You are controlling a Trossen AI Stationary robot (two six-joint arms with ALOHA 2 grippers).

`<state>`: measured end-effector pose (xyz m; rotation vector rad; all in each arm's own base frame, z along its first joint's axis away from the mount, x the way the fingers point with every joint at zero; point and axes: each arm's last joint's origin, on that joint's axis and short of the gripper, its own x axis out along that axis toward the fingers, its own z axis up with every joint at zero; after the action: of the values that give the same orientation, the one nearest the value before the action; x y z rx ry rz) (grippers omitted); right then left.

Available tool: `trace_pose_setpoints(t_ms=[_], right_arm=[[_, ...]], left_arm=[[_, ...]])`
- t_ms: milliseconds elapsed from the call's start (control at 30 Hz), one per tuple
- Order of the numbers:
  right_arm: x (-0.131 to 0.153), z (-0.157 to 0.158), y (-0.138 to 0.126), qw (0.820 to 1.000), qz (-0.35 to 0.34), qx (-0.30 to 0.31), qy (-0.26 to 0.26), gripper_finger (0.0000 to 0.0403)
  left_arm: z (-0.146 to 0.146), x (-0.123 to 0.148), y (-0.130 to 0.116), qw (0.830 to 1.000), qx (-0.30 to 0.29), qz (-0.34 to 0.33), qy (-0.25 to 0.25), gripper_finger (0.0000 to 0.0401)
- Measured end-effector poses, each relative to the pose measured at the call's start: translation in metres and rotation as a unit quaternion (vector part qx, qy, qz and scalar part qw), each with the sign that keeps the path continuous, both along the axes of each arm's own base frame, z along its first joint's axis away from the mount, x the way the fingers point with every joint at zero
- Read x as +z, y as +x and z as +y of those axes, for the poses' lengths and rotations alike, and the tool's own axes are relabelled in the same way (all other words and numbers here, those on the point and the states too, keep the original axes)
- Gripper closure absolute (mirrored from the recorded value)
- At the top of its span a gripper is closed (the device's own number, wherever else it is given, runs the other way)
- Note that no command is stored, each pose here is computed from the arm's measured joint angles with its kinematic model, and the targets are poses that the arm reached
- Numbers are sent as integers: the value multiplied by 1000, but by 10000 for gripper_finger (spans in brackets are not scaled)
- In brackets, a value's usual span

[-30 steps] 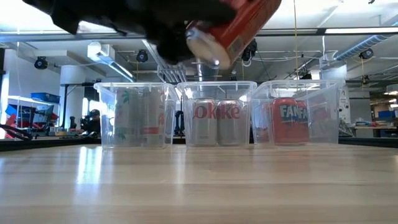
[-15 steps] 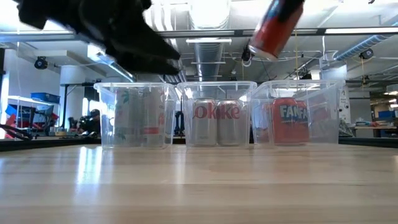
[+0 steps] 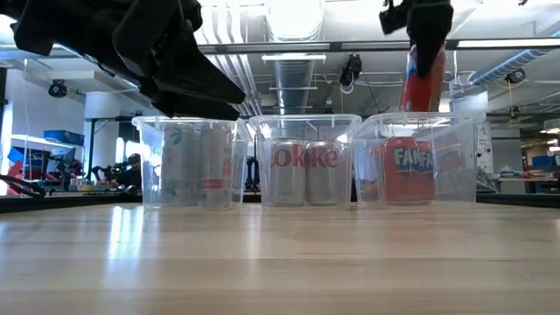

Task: Sort soda cans
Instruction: Put the red soda can into the right transparent bin

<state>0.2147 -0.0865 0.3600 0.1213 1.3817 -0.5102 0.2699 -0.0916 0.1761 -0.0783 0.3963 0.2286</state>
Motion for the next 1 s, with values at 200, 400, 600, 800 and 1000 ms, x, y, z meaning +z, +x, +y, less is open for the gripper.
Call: trace_pose_setpoints(t_ms=[200, 400, 600, 800, 1000], right_arm=[[-18, -18, 9, 997, 19, 0, 74, 104], [-33, -30, 8, 994, 55, -14, 98, 104], [-51, -31, 3, 989, 86, -15, 117, 103], [-71, -33, 7, 990, 80, -8, 115, 103], [-90, -37, 10, 989, 70, -36, 124, 104]], left_arm=[[-1, 0, 0, 1000, -13, 6, 8, 66], [-1, -1, 0, 1000, -11, 10, 4, 66], [-1, 0, 0, 1000, -6, 2, 7, 66], [-1, 3, 2, 1000, -3, 1, 13, 65], [-3, 13, 3, 1000, 0, 26, 12, 65]])
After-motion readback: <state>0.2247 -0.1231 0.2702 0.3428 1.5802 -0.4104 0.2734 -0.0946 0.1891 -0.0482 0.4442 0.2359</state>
